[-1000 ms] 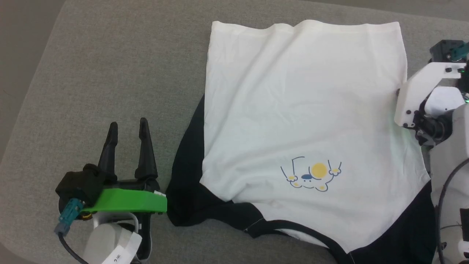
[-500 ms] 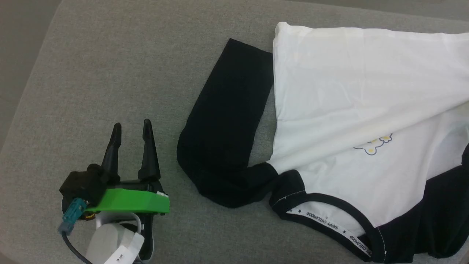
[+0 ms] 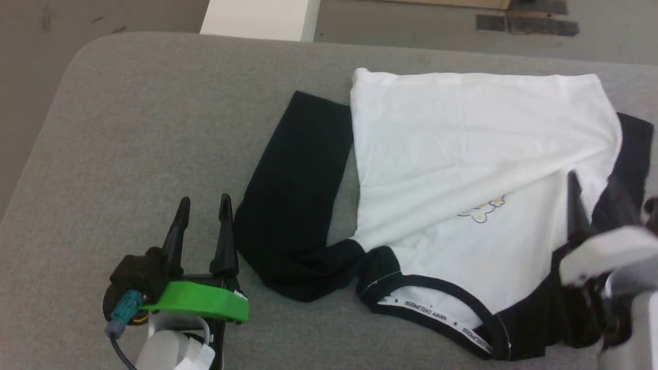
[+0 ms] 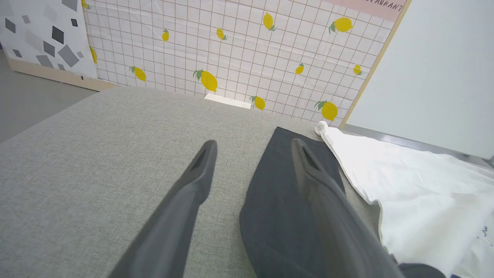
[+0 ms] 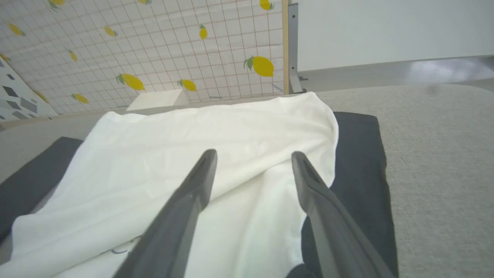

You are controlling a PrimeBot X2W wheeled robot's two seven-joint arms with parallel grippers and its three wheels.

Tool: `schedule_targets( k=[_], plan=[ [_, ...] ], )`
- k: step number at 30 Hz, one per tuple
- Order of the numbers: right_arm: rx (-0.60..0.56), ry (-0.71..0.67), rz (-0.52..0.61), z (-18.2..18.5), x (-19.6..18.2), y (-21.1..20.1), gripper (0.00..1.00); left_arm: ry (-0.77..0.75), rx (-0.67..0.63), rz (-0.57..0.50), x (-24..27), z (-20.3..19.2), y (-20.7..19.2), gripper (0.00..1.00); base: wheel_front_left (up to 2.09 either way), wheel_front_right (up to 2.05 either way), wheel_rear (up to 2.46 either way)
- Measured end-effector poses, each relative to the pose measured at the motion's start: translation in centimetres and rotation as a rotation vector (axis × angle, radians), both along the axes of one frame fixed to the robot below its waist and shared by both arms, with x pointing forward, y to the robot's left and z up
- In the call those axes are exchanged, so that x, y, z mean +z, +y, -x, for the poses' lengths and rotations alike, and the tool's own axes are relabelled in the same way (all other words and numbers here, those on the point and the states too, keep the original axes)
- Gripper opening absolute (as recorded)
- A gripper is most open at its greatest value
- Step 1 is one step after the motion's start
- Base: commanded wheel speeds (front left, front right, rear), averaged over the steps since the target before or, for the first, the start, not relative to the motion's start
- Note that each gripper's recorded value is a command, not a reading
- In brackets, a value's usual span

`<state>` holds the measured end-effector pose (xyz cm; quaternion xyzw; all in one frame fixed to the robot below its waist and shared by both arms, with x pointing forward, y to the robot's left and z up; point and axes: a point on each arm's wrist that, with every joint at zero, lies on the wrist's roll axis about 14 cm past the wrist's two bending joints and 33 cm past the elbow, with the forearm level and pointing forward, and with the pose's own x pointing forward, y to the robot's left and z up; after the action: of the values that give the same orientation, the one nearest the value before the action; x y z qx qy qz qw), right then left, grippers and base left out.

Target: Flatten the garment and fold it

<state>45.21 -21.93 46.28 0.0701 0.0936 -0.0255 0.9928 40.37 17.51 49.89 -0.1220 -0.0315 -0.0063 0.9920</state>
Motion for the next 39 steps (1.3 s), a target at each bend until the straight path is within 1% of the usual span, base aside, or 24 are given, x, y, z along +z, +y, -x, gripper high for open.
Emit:
schedule_targets(
  k=[4,7,10,12,16,19,22,23,27,32,35,39],
  plan=[
    [0.016,-0.037,-0.017,3.3,0.6,0.7,1.0,-0.005,-0.075,-0.003,0.1,0.0,-2.2,1.0,0.0,0.0,0.0],
    [0.028,-0.034,-0.023,5.4,0.5,1.2,1.0,0.01,-0.163,-0.005,-0.2,0.2,-4.8,1.0,0.0,0.0,0.0],
    [0.017,-0.016,-0.028,7.1,0.4,0.9,1.0,0.038,-0.278,-0.018,-0.5,0.8,-7.9,1.0,0.0,0.0,0.0],
    [0.004,-0.01,-0.026,7.8,0.4,0.4,1.0,0.072,-0.36,-0.043,-1.1,1.4,-9.8,1.0,0.0,0.0,0.0],
    [-0.023,-0.026,-0.028,8.6,1.1,-0.4,1.0,0.2,-0.508,-0.097,-3.5,3.5,-13.1,1.0,0.0,0.0,0.0],
    [-0.033,-0.038,-0.037,8.9,1.6,-0.7,1.0,0.27,-0.531,-0.108,-4.7,3.8,-13.4,1.0,0.0,0.0,0.0],
    [-0.036,-0.047,-0.042,8.9,1.9,-0.8,1.0,0.302,-0.539,-0.114,-4.9,3.1,-13.5,1.0,0.0,0.0,0.0],
    [-0.029,-0.042,-0.047,8.7,1.8,-0.5,1.0,0.303,-0.549,-0.136,-4.2,1.0,-13.9,1.0,0.0,0.0,0.0],
    [-0.022,-0.034,-0.049,8.3,1.4,-0.2,1.0,0.339,-0.545,-0.155,-3.8,-2.5,-14.5,1.0,0.0,0.0,0.0],
    [-0.025,-0.044,-0.052,7.4,1.5,-0.3,1.0,0.491,-0.577,-0.181,-6.1,-5.1,-15.5,1.0,0.0,0.0,0.0],
    [-0.034,-0.052,-0.047,7.1,1.5,-0.6,1.0,0.606,-0.619,-0.216,-8.1,-5.4,-16.3,1.0,0.0,0.0,0.0],
    [-0.049,-0.055,-0.038,6.8,1.5,-1.1,1.0,0.715,-0.652,-0.248,-10.2,-5.6,-17.0,1.0,0.0,0.0,0.0]
  ],
)
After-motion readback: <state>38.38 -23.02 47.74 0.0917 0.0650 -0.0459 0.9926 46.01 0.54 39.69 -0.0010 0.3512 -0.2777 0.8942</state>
